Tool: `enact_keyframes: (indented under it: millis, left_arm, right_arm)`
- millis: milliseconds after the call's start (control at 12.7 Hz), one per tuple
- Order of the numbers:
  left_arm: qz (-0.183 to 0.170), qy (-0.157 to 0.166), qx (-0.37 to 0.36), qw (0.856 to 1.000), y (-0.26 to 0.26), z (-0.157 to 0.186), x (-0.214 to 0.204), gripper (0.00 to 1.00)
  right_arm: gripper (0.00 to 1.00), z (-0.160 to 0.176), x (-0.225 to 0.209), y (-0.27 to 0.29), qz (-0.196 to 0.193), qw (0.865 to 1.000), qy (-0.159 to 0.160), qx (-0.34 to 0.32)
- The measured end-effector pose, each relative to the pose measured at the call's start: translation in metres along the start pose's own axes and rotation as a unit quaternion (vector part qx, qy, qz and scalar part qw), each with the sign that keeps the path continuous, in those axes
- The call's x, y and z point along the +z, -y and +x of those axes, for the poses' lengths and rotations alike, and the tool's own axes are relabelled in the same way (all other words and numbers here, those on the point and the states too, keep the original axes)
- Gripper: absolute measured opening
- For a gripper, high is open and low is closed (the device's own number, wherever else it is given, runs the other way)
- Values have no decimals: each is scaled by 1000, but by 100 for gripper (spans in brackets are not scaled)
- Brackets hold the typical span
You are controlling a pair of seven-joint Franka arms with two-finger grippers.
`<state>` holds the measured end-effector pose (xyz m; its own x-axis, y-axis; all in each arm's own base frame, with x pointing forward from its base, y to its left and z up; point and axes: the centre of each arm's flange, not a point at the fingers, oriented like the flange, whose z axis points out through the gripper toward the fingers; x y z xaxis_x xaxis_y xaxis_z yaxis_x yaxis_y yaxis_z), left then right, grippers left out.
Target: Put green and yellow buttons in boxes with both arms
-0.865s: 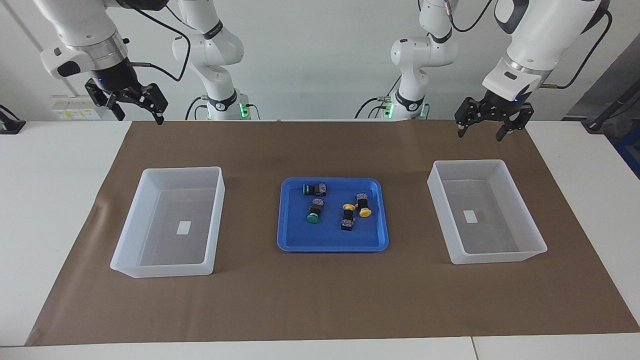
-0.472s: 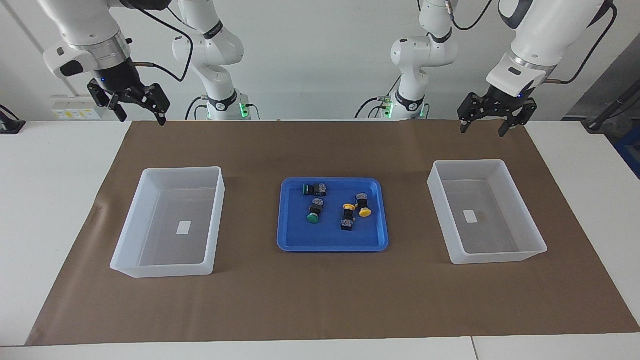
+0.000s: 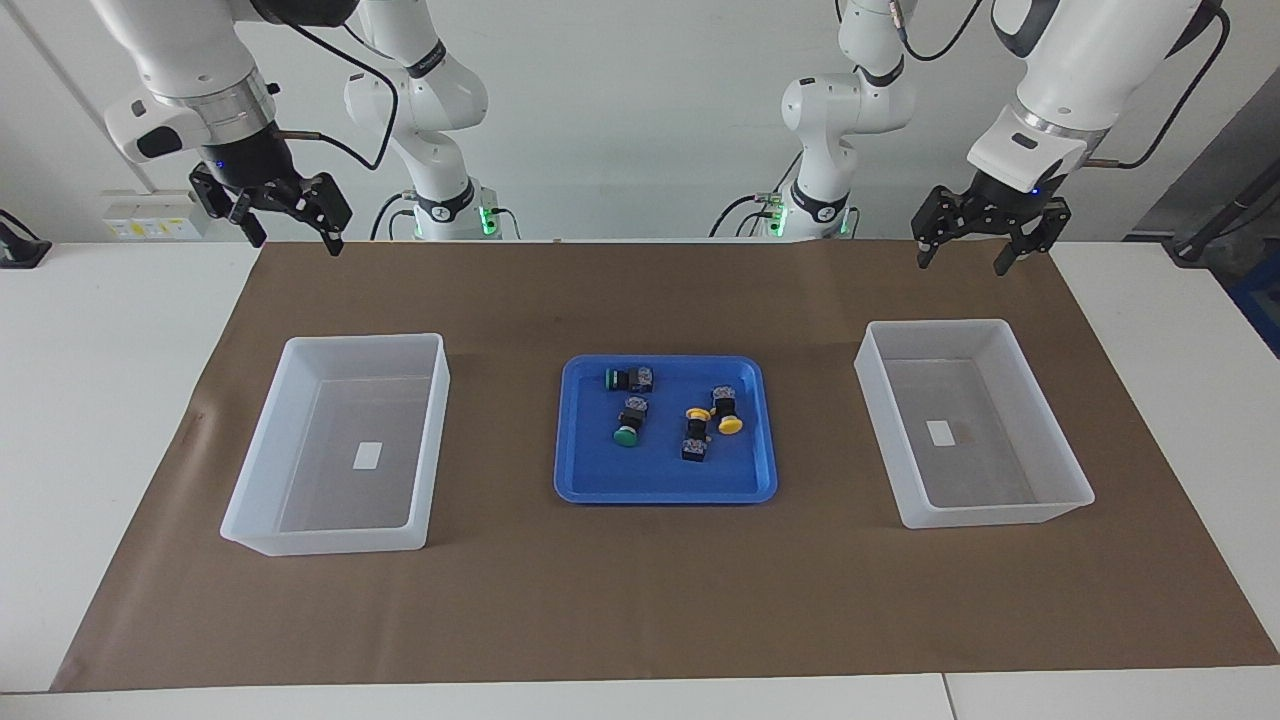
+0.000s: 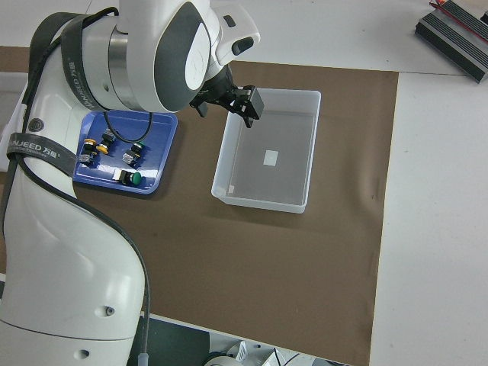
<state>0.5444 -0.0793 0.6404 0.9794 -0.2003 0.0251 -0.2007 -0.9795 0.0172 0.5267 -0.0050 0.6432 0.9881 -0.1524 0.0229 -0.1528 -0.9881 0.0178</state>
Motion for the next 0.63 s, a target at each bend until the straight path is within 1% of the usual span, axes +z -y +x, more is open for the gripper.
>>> enact_keyframes:
  millis: [236, 393, 551, 629]
  left_arm:
    - [0, -2, 8, 1000, -8, -1, -2, 100]
    - [0, -7, 6, 1000, -6, -3, -6, 100]
    - [0, -9, -3, 1000, 7, -4, -8, 100]
    - [0, -8, -4, 1000, 9, -4, -7, 100]
  right_arm:
    - [100, 2, 9, 37, 2, 1000, -7, 9]
    - [100, 8, 20, 72, 8, 1000, -25, 7]
    - [100, 16, 41, 110, 25, 999, -31, 14]
    - [100, 21, 58, 140, 34, 999, -36, 22]
